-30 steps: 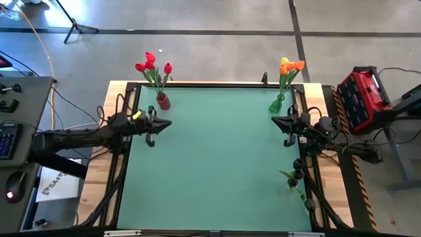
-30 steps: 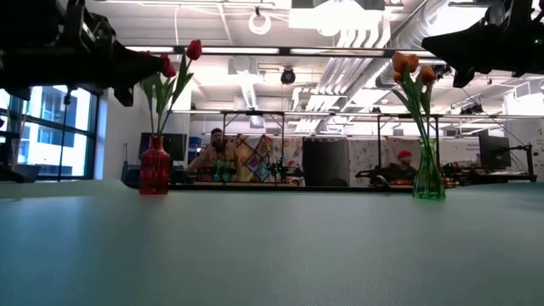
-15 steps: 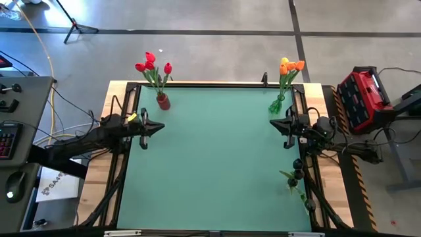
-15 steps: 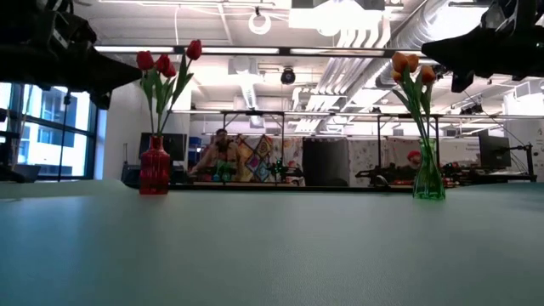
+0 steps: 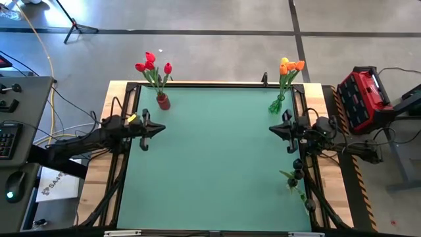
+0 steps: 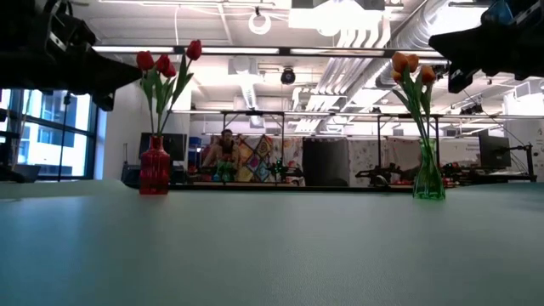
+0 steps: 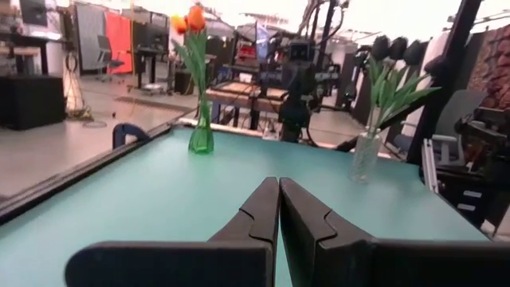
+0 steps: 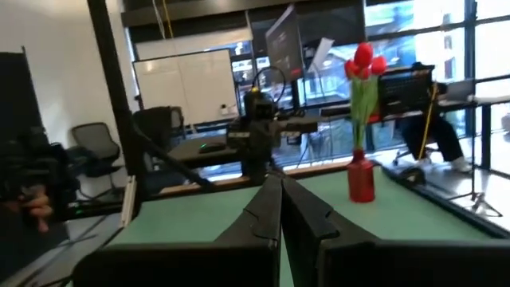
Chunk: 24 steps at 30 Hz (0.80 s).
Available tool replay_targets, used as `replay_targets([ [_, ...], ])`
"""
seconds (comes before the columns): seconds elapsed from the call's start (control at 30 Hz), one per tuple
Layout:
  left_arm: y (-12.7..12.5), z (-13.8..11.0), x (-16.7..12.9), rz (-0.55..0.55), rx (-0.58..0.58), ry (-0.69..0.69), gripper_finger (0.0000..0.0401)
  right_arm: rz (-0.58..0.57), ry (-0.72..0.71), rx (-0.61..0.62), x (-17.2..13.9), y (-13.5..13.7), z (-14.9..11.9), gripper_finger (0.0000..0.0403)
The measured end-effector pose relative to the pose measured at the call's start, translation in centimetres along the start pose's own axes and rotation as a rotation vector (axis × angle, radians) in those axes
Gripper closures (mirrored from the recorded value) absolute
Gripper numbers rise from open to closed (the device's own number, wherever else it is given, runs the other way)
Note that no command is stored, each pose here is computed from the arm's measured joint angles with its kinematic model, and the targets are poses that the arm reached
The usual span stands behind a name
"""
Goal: Sort flowers into vase by color
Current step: Return to Home Position
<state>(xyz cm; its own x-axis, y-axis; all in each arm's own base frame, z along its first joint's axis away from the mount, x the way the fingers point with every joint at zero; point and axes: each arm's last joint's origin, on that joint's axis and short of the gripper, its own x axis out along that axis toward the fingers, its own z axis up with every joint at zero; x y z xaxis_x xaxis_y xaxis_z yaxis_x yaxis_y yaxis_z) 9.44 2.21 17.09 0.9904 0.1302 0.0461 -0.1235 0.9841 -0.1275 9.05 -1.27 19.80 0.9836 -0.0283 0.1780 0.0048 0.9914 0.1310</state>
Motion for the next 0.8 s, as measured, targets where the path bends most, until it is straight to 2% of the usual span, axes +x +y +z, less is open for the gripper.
replay_targets([
  [0.33, -0.5, -0.1, 0.0, -0.035, 0.004, 0.007, 0.0401, -0.026, -0.016, 0.048, 0.1, -0.1, 0.1, 0.0403],
  [0.5, -0.6, -0.1, 0.0, -0.021, 0.02, 0.012, 0.0401, -0.006, 0.047, 0.097, 0.5, -0.1, -1.9, 0.0403],
  [0.67, -0.7, -0.2, 0.1, -0.019, 0.033, 0.02, 0.0401, 0.001, 0.037, 0.037, 0.6, 0.2, -1.9, 0.0403],
  [0.8, -0.7, -0.2, 0.1, 0.003, 0.053, 0.02, 0.0401, 0.007, 0.05, 0.034, 0.4, 0.2, -2.0, 0.0403],
])
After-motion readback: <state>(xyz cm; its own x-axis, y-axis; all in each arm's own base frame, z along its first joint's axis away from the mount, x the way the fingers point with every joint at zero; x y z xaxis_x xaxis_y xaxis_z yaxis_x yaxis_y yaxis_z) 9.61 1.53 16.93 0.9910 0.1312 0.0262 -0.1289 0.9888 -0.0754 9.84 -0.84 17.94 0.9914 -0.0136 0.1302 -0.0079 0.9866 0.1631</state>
